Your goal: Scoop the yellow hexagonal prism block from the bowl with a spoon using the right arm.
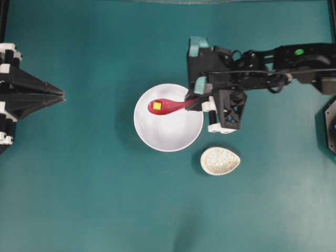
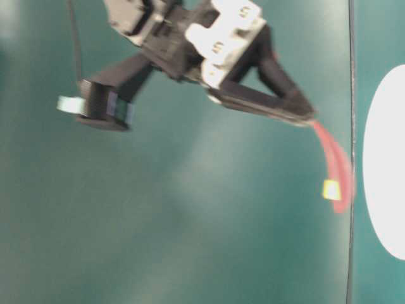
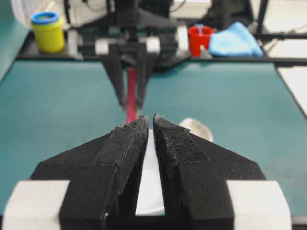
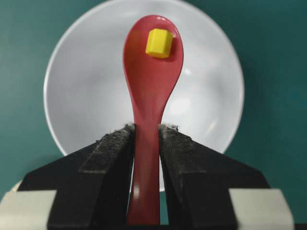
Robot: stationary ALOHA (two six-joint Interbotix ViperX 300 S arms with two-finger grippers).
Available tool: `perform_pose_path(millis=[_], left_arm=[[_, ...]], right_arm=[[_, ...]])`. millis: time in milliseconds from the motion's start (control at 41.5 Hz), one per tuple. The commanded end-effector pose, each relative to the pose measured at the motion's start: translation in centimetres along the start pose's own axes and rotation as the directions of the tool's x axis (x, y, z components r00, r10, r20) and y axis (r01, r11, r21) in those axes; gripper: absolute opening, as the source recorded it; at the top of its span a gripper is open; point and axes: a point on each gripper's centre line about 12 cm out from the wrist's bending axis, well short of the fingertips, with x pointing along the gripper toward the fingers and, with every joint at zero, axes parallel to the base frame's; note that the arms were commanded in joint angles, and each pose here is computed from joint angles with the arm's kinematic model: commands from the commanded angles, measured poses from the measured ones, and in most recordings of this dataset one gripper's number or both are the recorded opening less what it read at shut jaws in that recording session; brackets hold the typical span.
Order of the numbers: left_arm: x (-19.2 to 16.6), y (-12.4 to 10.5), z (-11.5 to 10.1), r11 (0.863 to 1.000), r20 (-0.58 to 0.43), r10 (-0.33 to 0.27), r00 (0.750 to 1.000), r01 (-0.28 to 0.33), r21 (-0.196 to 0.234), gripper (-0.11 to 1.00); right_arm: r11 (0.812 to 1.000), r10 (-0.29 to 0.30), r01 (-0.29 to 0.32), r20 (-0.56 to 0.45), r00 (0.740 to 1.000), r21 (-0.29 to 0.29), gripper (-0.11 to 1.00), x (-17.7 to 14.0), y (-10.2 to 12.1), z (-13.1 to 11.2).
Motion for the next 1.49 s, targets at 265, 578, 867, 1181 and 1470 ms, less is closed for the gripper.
perform_pose_path(millis=[265, 578, 867, 1181, 1470], left_arm=[[0.2, 0.0, 1.1, 1.000, 0.029, 0.000, 1.000, 0.000, -0.003, 0.13], [0.2, 0.0, 1.2, 1.000, 0.029, 0.000, 1.000, 0.000, -0.003, 0.13], [0.2, 0.0, 1.2, 1.000, 0.031, 0.000, 1.000, 0.000, -0.005, 0.13], [0.2, 0.0, 1.2, 1.000, 0.031, 0.000, 1.000, 0.000, -0.005, 0.13], [0.2, 0.0, 1.2, 1.000, 0.031, 0.000, 1.000, 0.000, -0.005, 0.13]], right_arm=[[0.999, -0.016, 0.022, 0.133, 0.991, -0.046, 0.24, -5.7, 0.3, 3.3], [0.999, -0.016, 0.023, 0.142, 0.990, -0.047, 0.24, -6.0, 0.4, 3.4], [0.999, -0.016, 0.023, 0.141, 0.990, -0.045, 0.24, -6.0, 0.4, 3.4], [0.999, -0.016, 0.023, 0.142, 0.990, -0.046, 0.24, -6.0, 0.4, 3.4], [0.999, -0.016, 0.023, 0.142, 0.990, -0.046, 0.24, -6.0, 0.4, 3.4]])
